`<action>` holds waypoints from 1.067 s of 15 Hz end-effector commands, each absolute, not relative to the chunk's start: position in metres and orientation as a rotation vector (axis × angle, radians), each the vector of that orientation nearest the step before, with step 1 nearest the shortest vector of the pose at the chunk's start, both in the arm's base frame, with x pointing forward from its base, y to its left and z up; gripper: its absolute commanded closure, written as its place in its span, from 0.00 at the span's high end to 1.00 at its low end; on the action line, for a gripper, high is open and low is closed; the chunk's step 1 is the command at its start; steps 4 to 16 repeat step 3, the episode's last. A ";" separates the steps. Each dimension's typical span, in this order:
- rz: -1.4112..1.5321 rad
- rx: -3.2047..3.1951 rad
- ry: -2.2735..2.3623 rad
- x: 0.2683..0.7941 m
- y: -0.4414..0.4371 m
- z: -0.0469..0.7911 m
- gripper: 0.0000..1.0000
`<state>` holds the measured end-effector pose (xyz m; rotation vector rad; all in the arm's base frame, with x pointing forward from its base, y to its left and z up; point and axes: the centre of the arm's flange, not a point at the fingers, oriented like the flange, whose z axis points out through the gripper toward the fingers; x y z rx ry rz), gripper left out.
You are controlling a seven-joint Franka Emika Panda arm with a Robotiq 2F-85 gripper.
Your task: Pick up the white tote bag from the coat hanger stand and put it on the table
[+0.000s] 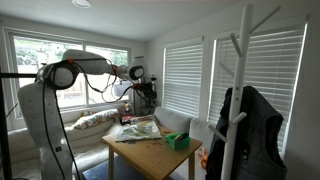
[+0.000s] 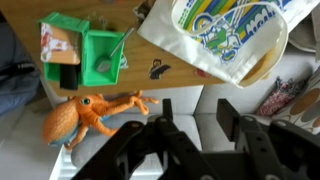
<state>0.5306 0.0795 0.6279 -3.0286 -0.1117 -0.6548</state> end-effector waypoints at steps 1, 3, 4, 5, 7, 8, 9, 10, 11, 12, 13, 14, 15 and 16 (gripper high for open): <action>-0.881 -2.953 -0.326 0.524 0.102 0.722 0.83; -0.871 -2.968 -0.263 0.512 0.093 0.706 0.72; -0.871 -2.968 -0.263 0.512 0.093 0.706 0.72; -0.871 -2.968 -0.263 0.512 0.093 0.706 0.72; -0.871 -2.968 -0.263 0.512 0.093 0.706 0.72; -0.871 -2.968 -0.263 0.512 0.093 0.706 0.72; -0.871 -2.968 -0.263 0.512 0.093 0.706 0.72; -0.871 -2.968 -0.263 0.512 0.093 0.706 0.72; -0.871 -2.968 -0.263 0.512 0.093 0.706 0.72; -0.871 -2.968 -0.263 0.512 0.093 0.706 0.72; -0.871 -2.968 -0.263 0.512 0.093 0.706 0.72; -0.871 -2.968 -0.263 0.512 0.093 0.706 0.72; -0.871 -2.968 -0.263 0.512 0.093 0.706 0.72; -0.871 -2.968 -0.263 0.512 0.093 0.706 0.72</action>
